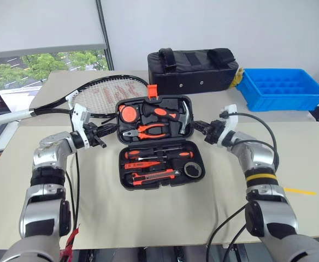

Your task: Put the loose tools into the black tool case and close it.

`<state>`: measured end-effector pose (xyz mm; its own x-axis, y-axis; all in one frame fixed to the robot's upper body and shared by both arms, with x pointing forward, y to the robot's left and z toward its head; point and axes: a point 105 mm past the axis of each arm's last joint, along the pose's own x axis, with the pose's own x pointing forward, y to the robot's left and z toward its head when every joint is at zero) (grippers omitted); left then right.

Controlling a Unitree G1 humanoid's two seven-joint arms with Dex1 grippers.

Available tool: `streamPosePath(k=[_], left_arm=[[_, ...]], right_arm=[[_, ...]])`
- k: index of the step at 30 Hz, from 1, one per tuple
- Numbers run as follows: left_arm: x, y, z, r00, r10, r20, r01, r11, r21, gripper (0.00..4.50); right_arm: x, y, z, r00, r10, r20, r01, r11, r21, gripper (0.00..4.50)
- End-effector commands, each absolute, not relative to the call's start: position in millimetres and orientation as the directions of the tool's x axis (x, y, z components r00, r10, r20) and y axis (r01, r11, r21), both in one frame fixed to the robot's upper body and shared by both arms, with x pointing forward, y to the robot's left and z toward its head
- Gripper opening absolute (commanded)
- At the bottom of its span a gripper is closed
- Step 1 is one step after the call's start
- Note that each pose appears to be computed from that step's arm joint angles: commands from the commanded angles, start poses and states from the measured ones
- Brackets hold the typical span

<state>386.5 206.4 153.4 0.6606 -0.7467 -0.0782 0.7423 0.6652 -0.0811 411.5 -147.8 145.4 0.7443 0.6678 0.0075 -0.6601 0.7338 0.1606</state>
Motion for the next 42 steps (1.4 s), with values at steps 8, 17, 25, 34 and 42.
streamPosePath(k=[8, 17, 25, 34, 42], left_arm=[[368.0, 204.3, 184.9, 0.702, -0.711, 0.048, 0.652, 0.668, 0.359, 0.01], [363.5, 207.7, 192.3, 0.748, -0.646, 0.153, 0.476, 0.683, 0.554, 0.01], [370.4, 212.3, 199.0, 0.758, -0.626, 0.181, 0.395, 0.663, 0.636, 0.01], [357.5, 210.2, 168.4, 0.728, -0.681, 0.080, 0.406, 0.522, 0.750, 0.01], [301.6, 220.2, 147.7, 0.594, -0.803, -0.050, 0.429, 0.264, 0.864, 1.75]], right_arm=[[384.3, -151.1, 189.0, 0.647, 0.725, 0.236, -0.704, 0.687, -0.180, 0.00], [388.7, -154.9, 203.0, 0.653, 0.676, 0.343, -0.608, 0.737, -0.294, 0.00], [397.4, -148.3, 195.6, 0.652, 0.682, 0.333, -0.578, 0.730, -0.363, 0.00], [389.7, -156.6, 176.2, 0.664, 0.680, 0.311, -0.499, 0.713, -0.493, 0.00], [357.6, -190.9, 147.6, 0.679, 0.721, 0.141, -0.489, 0.587, -0.645, 2.39]])
